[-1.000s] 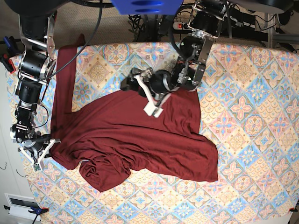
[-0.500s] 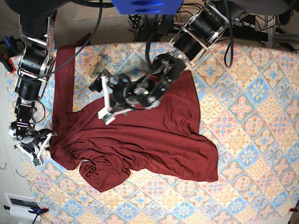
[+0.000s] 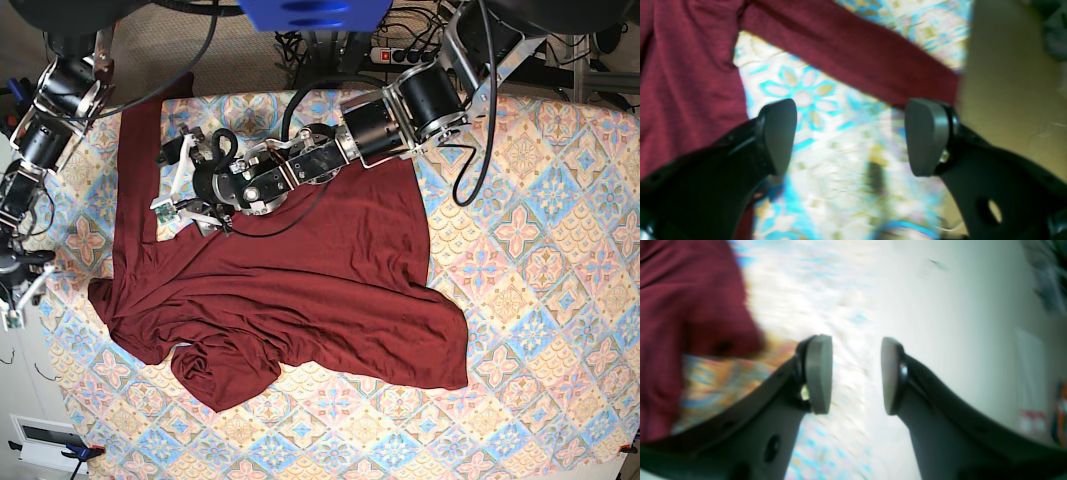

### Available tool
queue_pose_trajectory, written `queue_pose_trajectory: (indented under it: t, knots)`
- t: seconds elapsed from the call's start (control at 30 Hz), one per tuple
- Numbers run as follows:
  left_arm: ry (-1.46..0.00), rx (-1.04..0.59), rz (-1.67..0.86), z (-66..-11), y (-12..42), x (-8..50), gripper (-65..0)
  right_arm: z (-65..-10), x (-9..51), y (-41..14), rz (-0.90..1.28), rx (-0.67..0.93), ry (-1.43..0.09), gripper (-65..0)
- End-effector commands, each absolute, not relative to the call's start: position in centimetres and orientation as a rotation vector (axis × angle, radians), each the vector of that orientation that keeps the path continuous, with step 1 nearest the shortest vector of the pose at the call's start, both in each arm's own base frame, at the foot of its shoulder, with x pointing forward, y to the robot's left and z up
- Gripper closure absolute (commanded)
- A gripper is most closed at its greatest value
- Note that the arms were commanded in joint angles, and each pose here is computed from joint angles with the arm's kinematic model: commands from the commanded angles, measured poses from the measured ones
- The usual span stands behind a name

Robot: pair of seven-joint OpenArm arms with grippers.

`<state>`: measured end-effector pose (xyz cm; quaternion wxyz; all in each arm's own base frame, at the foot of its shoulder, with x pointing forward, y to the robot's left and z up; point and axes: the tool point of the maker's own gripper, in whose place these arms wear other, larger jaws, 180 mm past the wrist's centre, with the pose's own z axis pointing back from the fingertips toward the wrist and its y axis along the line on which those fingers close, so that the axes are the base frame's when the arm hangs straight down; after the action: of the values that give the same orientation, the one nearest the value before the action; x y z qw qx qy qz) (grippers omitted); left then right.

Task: Layout the t-shirt on the table in an organized manner, then fold the t-shirt properly

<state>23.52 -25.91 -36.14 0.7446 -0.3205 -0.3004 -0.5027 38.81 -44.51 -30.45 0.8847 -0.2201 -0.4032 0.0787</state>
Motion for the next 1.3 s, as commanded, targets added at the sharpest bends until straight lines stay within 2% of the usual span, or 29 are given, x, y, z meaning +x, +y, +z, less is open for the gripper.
queue_pose_trajectory:
  t: [0.0,0.33,0.47,0.67,0.77,1.1,1.27]
  knots:
    - [-0.726,-0.74,-1.115,-34.2,-27.1,24.1,-49.7,-29.1,38.7,-45.2,0.156,-0.482,-0.858,-22.4]
    - [-0.781,-0.771,-1.078,-34.4,-27.4,24.6,-49.7,-34.0,28.6,-46.0,0.233,-0.569,-0.597,-22.5]
    - [-0.81,-0.788,-1.037,-33.7,-27.5,25.5,-49.0,-35.2,26.2,-43.8,0.246,-0.48,-0.605,-22.5]
    - [-0.839,-0.807,-0.766,-33.0,-24.5,30.3,-49.0,-37.1,21.6,-41.2,0.273,-0.387,-0.538,-22.5]
    - [-0.839,-0.793,-0.669,-33.7,-22.4,31.9,-49.0,-38.5,20.4,-39.3,0.293,-0.351,-0.516,-22.5]
    - [-0.829,-0.725,-0.656,-35.6,-19.2,33.2,-48.9,-39.7,19.3,-31.1,0.531,-0.247,-0.497,-22.5]
    - [-0.823,-0.702,-0.654,-36.3,-18.0,33.5,-48.9,-40.4,18.6,-29.9,0.561,-0.218,-0.478,-22.4]
